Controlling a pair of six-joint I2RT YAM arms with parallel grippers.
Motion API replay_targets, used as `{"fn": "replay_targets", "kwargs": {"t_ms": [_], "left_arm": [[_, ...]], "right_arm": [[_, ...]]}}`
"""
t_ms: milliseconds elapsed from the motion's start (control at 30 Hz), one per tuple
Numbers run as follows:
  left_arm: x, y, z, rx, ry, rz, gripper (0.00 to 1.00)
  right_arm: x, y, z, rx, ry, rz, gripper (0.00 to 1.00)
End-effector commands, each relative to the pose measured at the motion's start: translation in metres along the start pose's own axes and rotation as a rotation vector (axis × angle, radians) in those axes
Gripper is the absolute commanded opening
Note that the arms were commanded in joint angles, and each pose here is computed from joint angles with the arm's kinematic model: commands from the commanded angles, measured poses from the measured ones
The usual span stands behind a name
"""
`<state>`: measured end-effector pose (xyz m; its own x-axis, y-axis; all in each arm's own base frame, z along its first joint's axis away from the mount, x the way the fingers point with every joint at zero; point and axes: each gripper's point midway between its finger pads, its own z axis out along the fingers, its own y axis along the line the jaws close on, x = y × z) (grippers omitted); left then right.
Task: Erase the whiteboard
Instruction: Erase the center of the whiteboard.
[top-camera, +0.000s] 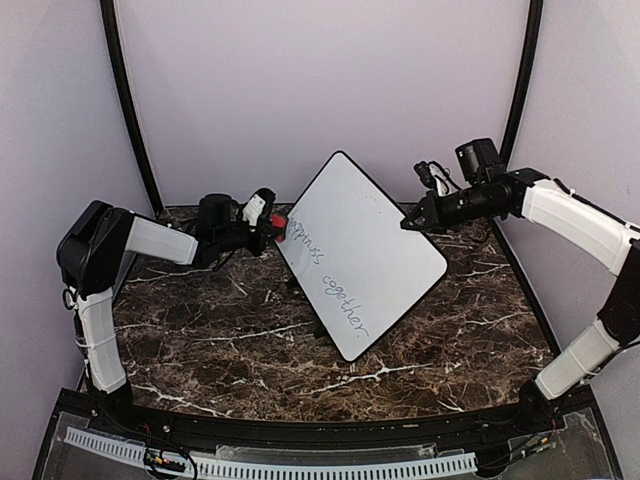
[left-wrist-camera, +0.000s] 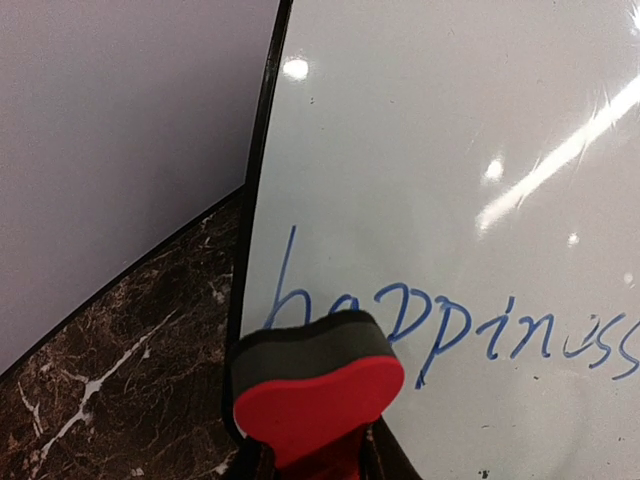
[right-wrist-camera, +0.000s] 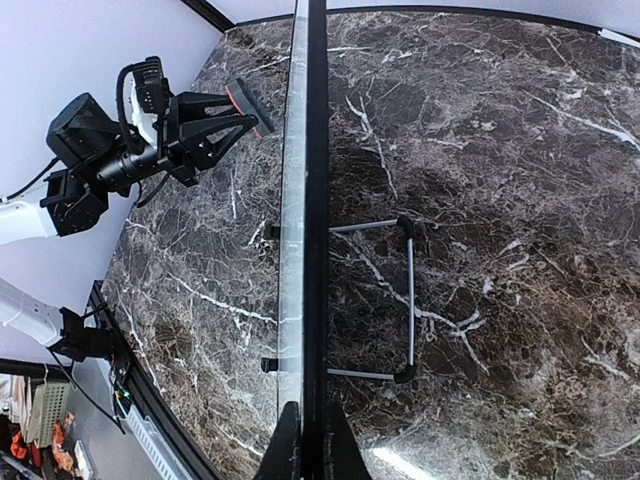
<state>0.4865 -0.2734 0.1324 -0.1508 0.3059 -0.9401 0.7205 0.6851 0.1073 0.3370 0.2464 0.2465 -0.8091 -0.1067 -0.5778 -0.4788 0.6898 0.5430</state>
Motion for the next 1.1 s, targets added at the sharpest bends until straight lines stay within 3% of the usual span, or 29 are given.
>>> {"fn": "replay_targets", "kwargs": {"t_ms": [0, 267, 467, 1067], "left_arm": [[-0.024, 0.000, -0.008, 0.023, -0.038, 0.056, 0.13], [-0.044, 0.031, 0.010, -0.086, -0.018, 0.110, 0.14], [-0.025, 0.050, 0.016, -0.188, 0.071, 0.174, 0.13], [-0.024, 0.022, 0.013, -0.145, 0.127, 0.248, 0.12]], "right_arm": [[0.002, 0.014, -0.013, -0.042, -0.060, -0.091, 0.00], [0.010, 0.018, -0.019, -0.052, -0.052, -0.114, 0.00], [0.010, 0.019, -0.021, -0.059, -0.059, -0.111, 0.00], [0.005, 0.018, -0.024, -0.035, -0.076, -0.112, 0.00]]}}
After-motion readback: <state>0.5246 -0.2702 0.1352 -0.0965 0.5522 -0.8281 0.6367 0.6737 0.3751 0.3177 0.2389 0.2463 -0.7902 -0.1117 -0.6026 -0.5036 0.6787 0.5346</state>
